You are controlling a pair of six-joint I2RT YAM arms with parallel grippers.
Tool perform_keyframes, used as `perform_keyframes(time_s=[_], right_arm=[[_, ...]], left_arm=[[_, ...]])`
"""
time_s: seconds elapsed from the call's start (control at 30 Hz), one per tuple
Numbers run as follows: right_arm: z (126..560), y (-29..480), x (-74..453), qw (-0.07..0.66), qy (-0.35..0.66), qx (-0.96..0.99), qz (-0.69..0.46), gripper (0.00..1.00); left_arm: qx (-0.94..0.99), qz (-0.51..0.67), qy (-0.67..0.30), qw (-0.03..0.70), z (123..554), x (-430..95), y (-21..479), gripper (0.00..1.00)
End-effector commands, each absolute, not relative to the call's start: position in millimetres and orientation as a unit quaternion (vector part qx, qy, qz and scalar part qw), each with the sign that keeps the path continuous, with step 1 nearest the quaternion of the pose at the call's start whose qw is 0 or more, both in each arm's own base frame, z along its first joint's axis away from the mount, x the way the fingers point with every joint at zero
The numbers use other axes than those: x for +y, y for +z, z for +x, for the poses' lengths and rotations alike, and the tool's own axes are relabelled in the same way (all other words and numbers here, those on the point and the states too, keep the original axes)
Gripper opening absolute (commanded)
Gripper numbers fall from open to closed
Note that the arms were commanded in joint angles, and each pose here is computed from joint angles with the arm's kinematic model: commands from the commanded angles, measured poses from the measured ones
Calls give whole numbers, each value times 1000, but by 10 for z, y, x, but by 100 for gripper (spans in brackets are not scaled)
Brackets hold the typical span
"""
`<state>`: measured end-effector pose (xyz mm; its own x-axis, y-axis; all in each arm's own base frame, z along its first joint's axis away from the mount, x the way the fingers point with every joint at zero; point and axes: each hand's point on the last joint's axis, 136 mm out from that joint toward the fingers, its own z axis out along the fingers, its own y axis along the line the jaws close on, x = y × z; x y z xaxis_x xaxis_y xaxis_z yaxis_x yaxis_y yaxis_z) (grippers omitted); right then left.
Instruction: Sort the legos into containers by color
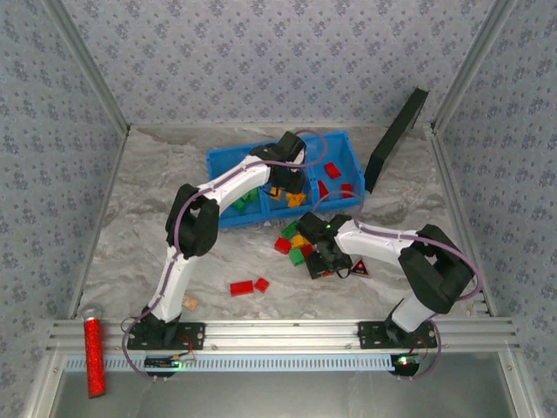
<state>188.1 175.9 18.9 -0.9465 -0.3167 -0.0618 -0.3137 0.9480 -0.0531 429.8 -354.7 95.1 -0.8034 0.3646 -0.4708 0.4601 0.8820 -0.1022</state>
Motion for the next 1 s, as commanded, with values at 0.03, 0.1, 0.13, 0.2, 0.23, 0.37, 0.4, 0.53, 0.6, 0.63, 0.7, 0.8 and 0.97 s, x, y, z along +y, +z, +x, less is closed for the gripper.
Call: perform_keyframes(time_s=[0.03, 0.1, 0.13, 0.2, 0.23, 0.37, 0.4, 0.53, 0.6, 0.63, 0.7, 0.8, 0.97], right_arm=[[1875, 153, 1759, 32, -34, 984, -172, 67], [1866, 145, 1762, 31, -34, 984, -174, 63], [1856, 139, 1764, 30, -34, 984, -174, 62], [1847, 126, 1767, 29, -33, 984, -175, 60], [1841, 120, 1765, 28, -33, 984, -175, 59], [1822, 101, 1764, 27, -32, 984, -175, 53], [1813, 94, 1764, 26, -31, 984, -175, 52], [1782, 54, 1754, 20, -30, 984, -174, 47], [1772, 55, 1754, 18, -32, 984, -176, 45], [1764, 61, 1751, 18, -33, 983, -177, 43], [1746, 89, 1745, 18, -34, 983, -180, 40], [1728, 187, 1733, 22, -29, 983, -180, 38], [1665, 404, 1731, 32, -3, 985, -171, 35]], left_arm=[[943, 220, -113, 224, 4287, -3581, 1021, 47], [941, 220, -115, 228, 4288, -3579, 1080, 49], [940, 221, -115, 232, 4291, -3583, 1111, 50], [939, 221, -115, 237, 4296, -3571, 1180, 52], [938, 222, -115, 241, 4297, -3571, 1225, 53], [932, 224, -117, 261, 4300, -3550, 1449, 56], [930, 224, -119, 267, 4303, -3541, 1523, 56], [921, 223, -123, 294, 4312, -3509, 1823, 57], [916, 222, -131, 306, 4297, -3512, 1994, 58], [914, 222, -134, 311, 4287, -3512, 2061, 58], [910, 222, -140, 322, 4261, -3494, 2216, 58], [904, 229, -142, 332, 4187, -3457, 2395, 59], [898, 243, -136, 341, 3996, -3336, 2577, 61]])
